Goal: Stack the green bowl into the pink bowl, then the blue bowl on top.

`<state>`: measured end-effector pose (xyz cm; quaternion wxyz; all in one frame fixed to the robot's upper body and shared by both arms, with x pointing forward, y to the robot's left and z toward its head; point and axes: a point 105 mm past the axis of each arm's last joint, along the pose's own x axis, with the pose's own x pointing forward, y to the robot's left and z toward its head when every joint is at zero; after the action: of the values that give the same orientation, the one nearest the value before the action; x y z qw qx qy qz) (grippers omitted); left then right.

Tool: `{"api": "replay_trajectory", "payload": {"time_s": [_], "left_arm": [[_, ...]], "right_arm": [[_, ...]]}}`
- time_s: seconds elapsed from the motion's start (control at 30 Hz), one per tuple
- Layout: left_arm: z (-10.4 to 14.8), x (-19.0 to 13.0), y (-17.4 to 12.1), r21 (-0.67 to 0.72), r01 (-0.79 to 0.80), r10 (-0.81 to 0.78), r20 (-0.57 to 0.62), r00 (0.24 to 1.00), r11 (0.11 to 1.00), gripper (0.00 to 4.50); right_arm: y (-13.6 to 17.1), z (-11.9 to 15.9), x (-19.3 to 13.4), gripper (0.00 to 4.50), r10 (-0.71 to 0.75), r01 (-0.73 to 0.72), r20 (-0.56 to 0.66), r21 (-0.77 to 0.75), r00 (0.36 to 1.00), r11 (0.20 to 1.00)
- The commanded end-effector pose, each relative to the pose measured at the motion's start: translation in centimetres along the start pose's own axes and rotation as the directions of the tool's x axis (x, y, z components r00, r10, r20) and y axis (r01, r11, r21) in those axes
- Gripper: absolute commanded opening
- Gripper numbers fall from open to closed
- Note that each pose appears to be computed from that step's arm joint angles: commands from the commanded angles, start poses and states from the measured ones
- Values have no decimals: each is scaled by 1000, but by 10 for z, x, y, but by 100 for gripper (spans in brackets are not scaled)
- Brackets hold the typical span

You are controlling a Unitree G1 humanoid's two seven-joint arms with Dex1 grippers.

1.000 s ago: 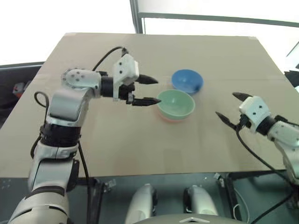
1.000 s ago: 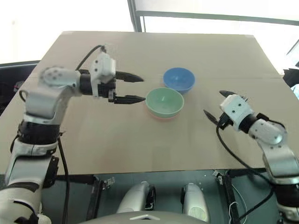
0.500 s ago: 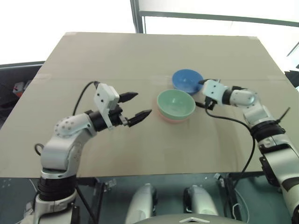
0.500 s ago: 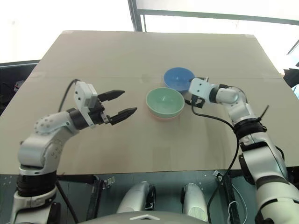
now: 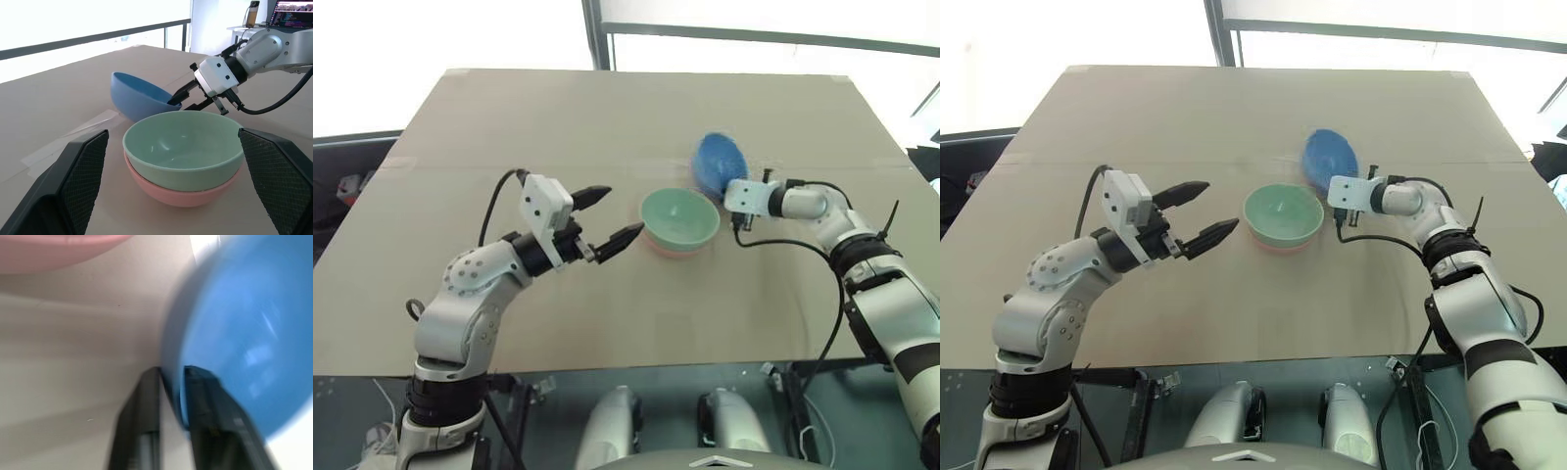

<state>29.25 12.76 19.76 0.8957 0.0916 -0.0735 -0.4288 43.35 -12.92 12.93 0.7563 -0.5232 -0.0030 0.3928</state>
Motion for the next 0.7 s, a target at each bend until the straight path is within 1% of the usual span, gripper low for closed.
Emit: {"api": "replay_trajectory", "payload": {"time_s": [0.03,0.17,0.2,0.27,0.3,0.33,0.4,0.43,0.47,0.57,0.63,0.7], "left_arm": [[8,5,1,44,2,-4,35,999,999,450],[6,9,4,38,-4,2,40,999,999,450],[5,10,5,34,-6,5,41,999,999,450],[4,11,7,33,-14,13,45,999,999,450],[4,12,9,36,-25,23,49,999,999,450],[4,12,13,36,-46,44,51,998,998,450],[2,12,23,39,-92,90,55,994,995,450],[1,12,28,42,-117,115,53,992,992,450],[0,12,32,45,-132,129,51,990,990,450],[-1,12,36,28,-124,122,63,990,992,450],[-2,12,38,27,-120,118,62,991,992,450],[-3,12,39,30,-120,118,60,991,992,450]], "right_arm": [[-19,13,-3,6,-50,51,43,-24,998,998],[-21,12,-7,6,-66,67,53,-27,996,997],[-26,12,-10,6,-82,84,56,-26,995,996],[-47,18,-22,6,-144,144,90,8,986,990],[-55,23,-27,6,-161,160,119,18,980,987],[-62,33,-34,6,-163,159,173,32,971,987],[-69,61,-49,6,-131,124,291,41,948,991],[-69,77,-56,6,-109,100,346,45,932,994],[-68,87,-61,6,-93,80,378,49,921,996],[-48,116,-70,6,-3,-15,436,36,900,999],[-31,126,-73,6,61,-80,447,25,892,996],[-16,128,-73,6,107,-134,440,31,892,990]]}}
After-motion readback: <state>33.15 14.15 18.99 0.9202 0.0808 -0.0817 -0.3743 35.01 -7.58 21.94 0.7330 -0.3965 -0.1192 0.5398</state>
